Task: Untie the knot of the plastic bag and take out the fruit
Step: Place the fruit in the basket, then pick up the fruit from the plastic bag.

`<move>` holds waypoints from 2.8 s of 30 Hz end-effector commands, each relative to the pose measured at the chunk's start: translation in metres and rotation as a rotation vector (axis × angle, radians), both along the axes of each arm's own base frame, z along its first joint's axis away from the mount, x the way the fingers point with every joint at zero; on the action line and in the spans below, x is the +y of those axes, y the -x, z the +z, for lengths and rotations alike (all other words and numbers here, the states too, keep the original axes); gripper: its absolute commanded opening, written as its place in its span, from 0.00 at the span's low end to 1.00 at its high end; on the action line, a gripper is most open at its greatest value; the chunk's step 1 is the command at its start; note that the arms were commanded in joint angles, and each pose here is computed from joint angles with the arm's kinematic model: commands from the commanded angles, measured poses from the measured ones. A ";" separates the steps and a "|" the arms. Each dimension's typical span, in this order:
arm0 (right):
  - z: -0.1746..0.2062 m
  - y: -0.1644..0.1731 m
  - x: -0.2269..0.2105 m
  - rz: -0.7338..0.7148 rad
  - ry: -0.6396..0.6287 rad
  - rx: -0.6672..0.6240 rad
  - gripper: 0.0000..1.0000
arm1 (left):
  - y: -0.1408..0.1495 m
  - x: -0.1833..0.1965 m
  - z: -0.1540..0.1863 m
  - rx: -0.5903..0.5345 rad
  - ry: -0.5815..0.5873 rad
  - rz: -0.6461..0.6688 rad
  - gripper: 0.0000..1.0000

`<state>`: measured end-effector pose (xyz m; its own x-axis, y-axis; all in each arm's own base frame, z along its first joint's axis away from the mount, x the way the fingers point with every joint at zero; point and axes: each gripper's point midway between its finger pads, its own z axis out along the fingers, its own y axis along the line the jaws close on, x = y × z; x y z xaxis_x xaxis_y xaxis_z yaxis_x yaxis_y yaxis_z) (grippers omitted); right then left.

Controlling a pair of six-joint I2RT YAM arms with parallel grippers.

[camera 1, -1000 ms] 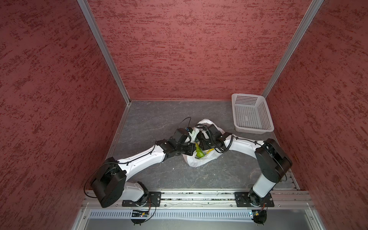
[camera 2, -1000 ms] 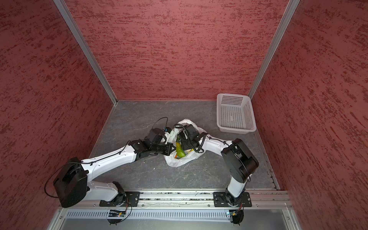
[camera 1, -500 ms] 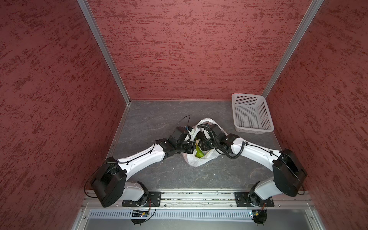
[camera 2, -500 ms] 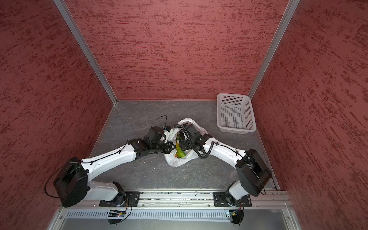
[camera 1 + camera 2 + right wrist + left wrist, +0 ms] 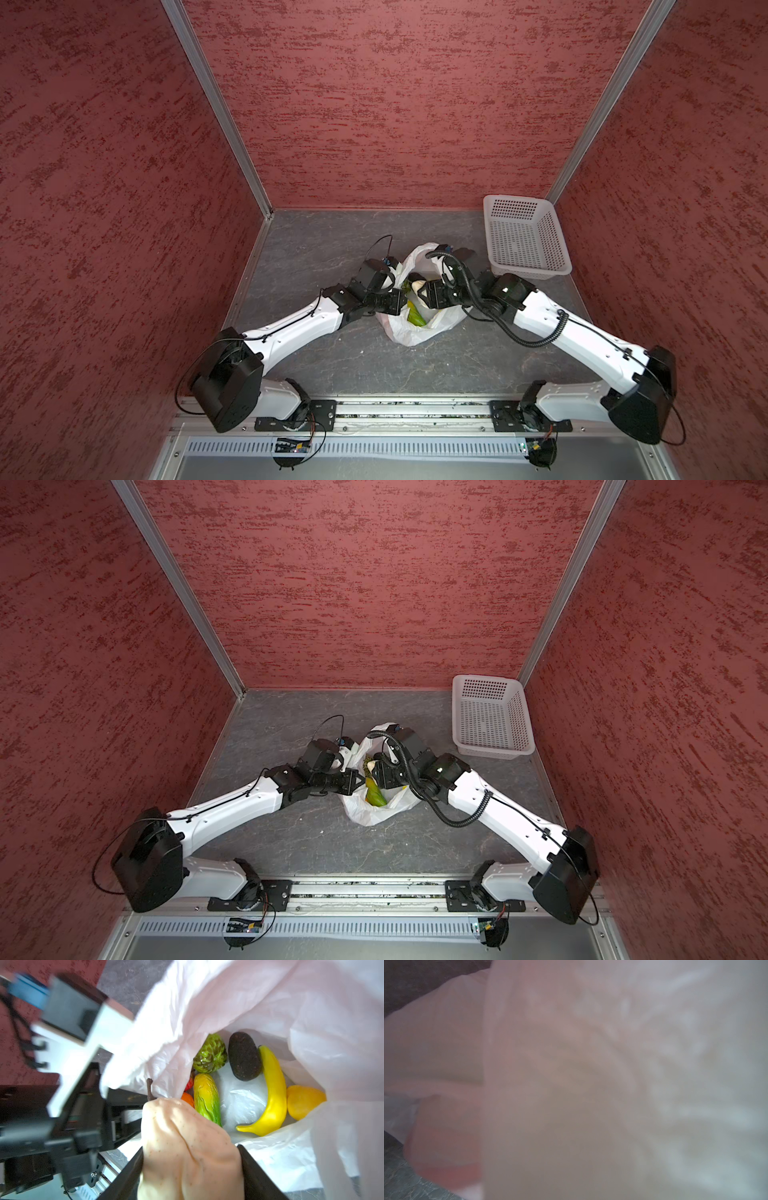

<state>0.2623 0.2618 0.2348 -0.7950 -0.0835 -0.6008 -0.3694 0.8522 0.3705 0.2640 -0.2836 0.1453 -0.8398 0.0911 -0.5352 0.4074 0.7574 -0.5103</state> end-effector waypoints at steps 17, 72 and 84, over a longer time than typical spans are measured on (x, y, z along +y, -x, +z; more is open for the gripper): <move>0.042 -0.163 -0.203 -0.591 0.008 -0.177 0.32 | -0.002 -0.001 0.009 -0.026 0.008 -0.017 0.00; 0.049 -0.046 -0.044 -0.089 -0.099 -0.074 0.98 | -0.006 -0.005 0.024 -0.055 0.030 -0.025 0.00; -0.053 -0.007 -0.009 0.090 0.160 -0.002 0.98 | -0.010 -0.004 0.030 -0.059 0.051 -0.015 0.00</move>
<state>0.2685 0.2600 0.2087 -0.7876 -0.1871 -0.5870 -0.4410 0.8366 0.3251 0.2678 -0.2854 0.1527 -0.8298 0.0970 -0.5496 0.4260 0.7463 -0.5114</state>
